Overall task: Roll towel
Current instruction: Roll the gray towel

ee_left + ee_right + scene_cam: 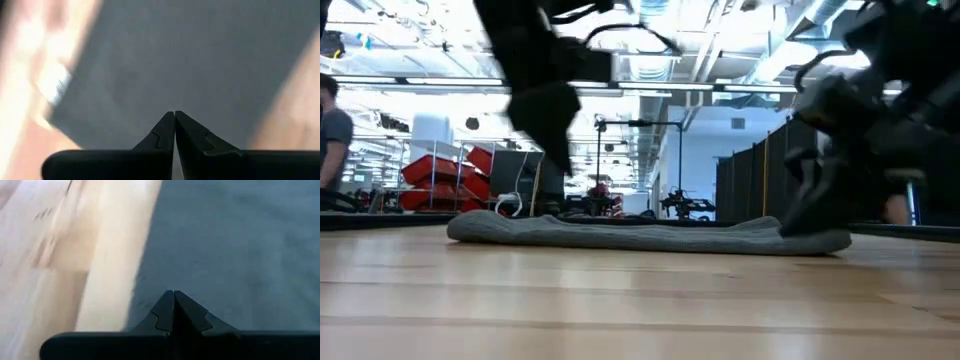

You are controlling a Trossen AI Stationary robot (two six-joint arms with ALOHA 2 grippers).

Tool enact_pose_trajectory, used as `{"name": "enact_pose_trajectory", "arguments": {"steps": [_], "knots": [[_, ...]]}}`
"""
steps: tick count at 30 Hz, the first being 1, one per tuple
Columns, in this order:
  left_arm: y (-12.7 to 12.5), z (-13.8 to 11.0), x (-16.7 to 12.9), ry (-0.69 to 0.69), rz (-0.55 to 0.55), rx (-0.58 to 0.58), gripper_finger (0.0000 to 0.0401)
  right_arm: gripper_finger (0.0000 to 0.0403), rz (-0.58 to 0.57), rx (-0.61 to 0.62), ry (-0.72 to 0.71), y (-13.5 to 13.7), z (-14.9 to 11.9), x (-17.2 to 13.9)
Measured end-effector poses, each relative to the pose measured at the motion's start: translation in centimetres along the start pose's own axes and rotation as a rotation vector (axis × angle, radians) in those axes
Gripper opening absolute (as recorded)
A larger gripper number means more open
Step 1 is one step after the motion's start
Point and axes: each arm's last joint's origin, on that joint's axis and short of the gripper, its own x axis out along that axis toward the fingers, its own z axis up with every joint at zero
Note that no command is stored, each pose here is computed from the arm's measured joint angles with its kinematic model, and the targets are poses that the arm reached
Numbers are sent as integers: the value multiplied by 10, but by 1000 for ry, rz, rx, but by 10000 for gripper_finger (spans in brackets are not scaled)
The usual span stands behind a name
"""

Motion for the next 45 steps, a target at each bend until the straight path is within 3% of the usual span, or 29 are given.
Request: {"name": "enact_pose_trajectory", "arguments": {"steps": [4, 9, 16, 22, 25, 30, 34, 36, 39, 45], "knots": [[-14, -29, 9, 81, -61, -108, 0, 0, -40, 26, 4, 12, -7, 1], [-11, -67, 30, 142, 4, -167, 0, 0, -46, 28, 1, 20, -9, -4], [-9, -89, 38, 134, 35, -89, 0, 0, -49, 80, -4, 24, -8, -5], [0, -56, 16, 76, -17, 11, 0, 0, -71, 28, -107, 25, 29, -25], [11, -26, -4, -68, -9, 18, 0, 0, -176, 2, -147, 16, 40, -51], [25, 20, -9, -342, -53, 36, 0, 0, -282, 65, -116, -6, 41, -79], [33, 54, 19, -533, -181, 68, 0, 0, -369, 91, -47, -26, 38, -70], [31, 62, 41, -576, -272, 77, 0, 0, -355, 112, -2, -36, 34, -59], [19, 64, 69, -557, -343, 98, 0, 0, -257, 164, -15, -52, 24, -43], [-1, 63, 110, -466, -338, 117, 0, 0, -378, 184, -38, -89, 6, -35]]}}
